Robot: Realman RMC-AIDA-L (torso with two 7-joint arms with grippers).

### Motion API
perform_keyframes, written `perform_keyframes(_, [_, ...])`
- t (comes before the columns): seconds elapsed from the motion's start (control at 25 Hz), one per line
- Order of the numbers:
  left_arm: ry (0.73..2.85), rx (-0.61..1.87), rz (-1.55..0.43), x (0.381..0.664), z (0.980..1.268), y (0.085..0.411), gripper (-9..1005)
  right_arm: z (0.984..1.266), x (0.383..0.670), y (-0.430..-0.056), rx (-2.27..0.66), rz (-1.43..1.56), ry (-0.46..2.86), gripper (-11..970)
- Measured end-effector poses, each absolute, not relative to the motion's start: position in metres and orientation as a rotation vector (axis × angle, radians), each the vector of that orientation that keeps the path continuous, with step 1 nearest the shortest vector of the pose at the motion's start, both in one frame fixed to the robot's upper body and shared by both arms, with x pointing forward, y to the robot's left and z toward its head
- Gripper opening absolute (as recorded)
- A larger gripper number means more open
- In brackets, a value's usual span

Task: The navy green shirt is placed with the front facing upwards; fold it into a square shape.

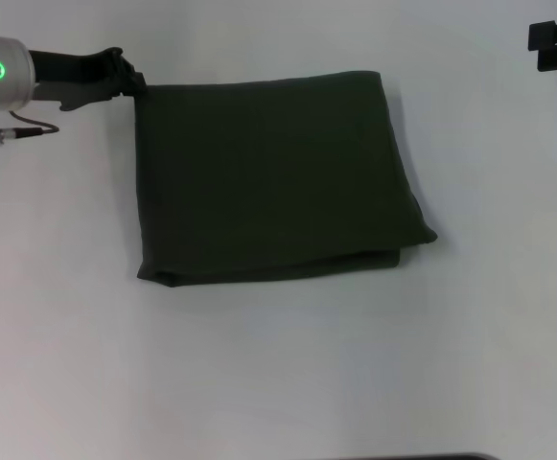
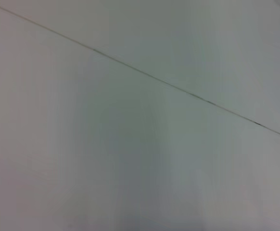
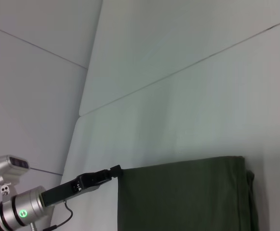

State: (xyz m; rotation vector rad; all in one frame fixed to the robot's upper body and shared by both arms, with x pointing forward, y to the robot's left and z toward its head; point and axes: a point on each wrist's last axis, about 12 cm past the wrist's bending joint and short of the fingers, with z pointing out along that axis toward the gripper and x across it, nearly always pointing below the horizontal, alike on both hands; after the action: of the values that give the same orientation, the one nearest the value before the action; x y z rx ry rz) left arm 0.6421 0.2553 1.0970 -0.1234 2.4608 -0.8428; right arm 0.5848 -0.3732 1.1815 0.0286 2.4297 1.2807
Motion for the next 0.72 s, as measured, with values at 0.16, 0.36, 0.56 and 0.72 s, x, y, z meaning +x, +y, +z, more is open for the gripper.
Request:
perform_keyframes(0.16, [2.458,-0.125,-0.838,0.642,1.096,0.255,71,1.181,0.584,-0.374,0.031,1.281,2.429,455])
perform_keyframes(0.36, [2.444,-0.169,-0.812,0.641,1.094,0.264,219,1.181,0.585,-0.374,0.033,1.279,2.428,455])
perform_keyframes(0.56, [2.399,-0.196,-0.811,0.638,1.115,0.301,414,1.182,0.585,-0.374,0.031,1.274,2.423,456])
perform_keyframes(0.72, [2.329,-0.149,-0.974,0.619,1.134,0.328,462,1.181,0.584,-0.377,0.040,1.268,2.416,456])
